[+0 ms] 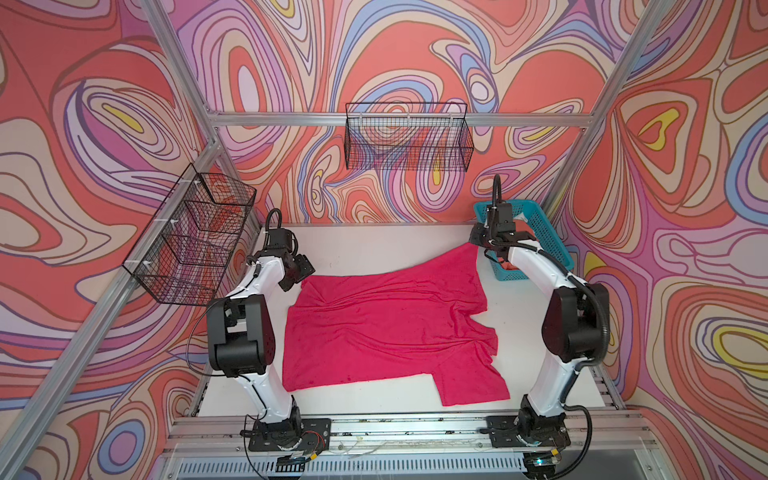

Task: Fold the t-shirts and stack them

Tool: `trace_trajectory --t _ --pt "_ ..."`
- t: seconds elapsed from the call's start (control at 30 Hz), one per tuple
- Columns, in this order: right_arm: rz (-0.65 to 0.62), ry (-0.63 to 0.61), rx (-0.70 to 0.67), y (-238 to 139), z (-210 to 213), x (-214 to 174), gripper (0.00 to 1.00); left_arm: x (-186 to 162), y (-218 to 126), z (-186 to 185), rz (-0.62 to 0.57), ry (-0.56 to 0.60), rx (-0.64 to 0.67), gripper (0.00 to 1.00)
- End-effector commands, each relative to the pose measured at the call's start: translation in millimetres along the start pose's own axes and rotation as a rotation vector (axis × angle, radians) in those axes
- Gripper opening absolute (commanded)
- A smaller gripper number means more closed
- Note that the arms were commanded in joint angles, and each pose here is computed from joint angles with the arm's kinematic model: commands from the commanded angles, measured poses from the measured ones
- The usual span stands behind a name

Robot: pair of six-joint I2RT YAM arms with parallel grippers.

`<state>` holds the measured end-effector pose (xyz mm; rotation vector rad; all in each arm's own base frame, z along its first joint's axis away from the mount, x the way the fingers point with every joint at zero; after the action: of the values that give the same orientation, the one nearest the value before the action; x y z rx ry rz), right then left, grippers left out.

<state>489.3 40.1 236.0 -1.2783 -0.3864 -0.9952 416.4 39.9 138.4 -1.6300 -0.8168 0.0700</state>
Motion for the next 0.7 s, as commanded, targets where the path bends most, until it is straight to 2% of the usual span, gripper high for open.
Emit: trace_trajectory --t 0.0,0.13,0.27,0.43,0.57,0.67 --pt "-0.024 0.009 -0.033 -19 -9 -3 0.0 9 10 2 -0.007 0.021 0.023 0.69" --pt "-0.018 0.005 -0.025 -31 -11 -5 0.0 15 26 -8 -0.004 0.023 -0.035 0.67" --pt "0.026 -0.008 -0.002 -22 -9 -14 0.0 25 41 -26 -0.011 0.038 -0.125 0.67" --pt "0.054 -0.019 0.007 -14 -7 -21 0.0 31 53 -63 -0.039 0.11 -0.196 0.68" --pt "0.057 -0.023 0.004 -14 -8 -22 0.0 27 68 -85 -0.002 0.183 -0.144 0.67" --pt "0.048 -0.025 0.006 -17 -7 -19 0.0 14 84 -82 0.083 0.163 -0.078 0.66"
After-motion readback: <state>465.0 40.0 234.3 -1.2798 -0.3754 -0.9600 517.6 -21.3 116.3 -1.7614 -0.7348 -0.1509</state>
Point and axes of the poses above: each gripper's point midway between its finger pads, its own y axis out along the fingers, its own z axis along the line the jaws close on, x = y × z, the point moved 5 cm from there along -y, back along the fingers, and after that the axes turned 5 degrees about y, right-handed, at the moved point
